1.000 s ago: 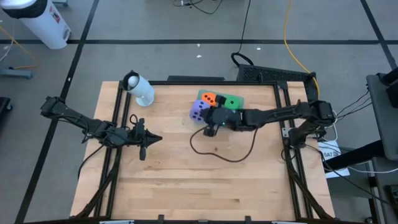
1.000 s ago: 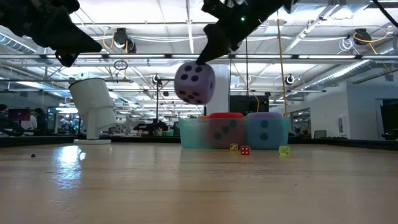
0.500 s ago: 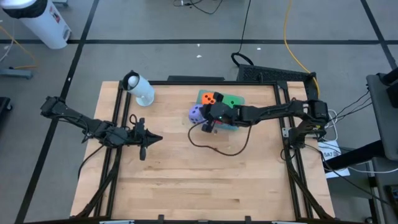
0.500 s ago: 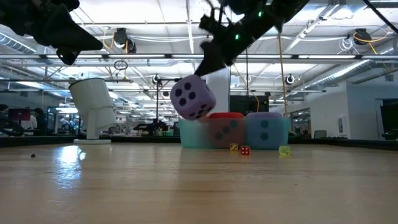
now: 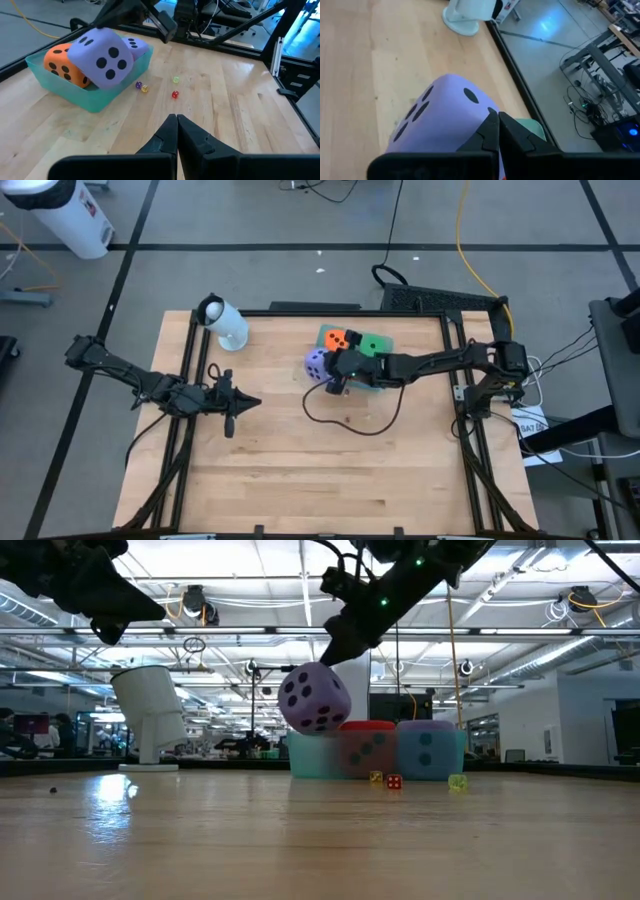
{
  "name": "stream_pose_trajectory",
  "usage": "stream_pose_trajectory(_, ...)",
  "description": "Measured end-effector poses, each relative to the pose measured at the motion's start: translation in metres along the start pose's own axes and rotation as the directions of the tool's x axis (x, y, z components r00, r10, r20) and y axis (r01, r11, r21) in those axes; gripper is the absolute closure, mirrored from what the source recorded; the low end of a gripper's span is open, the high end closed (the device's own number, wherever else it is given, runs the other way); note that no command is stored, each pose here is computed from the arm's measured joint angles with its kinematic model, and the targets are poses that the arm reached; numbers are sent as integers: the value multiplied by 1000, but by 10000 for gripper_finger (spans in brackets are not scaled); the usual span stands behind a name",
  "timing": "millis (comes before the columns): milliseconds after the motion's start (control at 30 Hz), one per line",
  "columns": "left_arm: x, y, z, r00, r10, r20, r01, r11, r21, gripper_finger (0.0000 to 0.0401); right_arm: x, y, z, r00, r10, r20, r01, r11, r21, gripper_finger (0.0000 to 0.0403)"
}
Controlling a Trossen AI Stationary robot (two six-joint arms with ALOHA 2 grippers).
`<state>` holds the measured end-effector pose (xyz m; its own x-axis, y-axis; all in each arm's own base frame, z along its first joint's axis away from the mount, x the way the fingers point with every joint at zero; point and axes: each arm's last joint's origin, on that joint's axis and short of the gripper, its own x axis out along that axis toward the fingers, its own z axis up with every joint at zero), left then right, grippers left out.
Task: Pick & Place Dice
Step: Put the large purple die into the blue bin
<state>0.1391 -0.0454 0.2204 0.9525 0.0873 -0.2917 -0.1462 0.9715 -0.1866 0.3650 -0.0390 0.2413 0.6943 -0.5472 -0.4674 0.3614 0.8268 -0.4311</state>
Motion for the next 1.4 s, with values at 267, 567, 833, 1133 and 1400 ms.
stream_pose_trajectory(267, 0, 0, 0, 1000, 0, -1, 0, 1000, -8, 396, 3, -15, -6, 991, -10, -131, 10, 1000, -3, 403)
stream_pose_trajectory(567, 0, 0, 0, 1000, 0, -1, 0, 1000, -7, 396, 12, -20, -23, 968, 20, -249, -27, 999, -23, 403)
stream_pose_trajectory(833, 0, 0, 1, 1000, 2, 13, -2, 1000, -13, 396, -3, -29, -10, 966, -165, -199, 162, 986, -32, 403)
stream_pose_trajectory(1133, 0, 0, 0, 1000, 8, -2, -8, 1000, -24, 396, -16, -23, 15, 1000, -1, 17, 1, 1000, -12, 403)
stream_pose_trajectory(1400, 0, 1, 0, 1000, 27, 6, -27, 999, -22, 396, -2, -29, 20, 974, 179, 138, -175, 984, -39, 403)
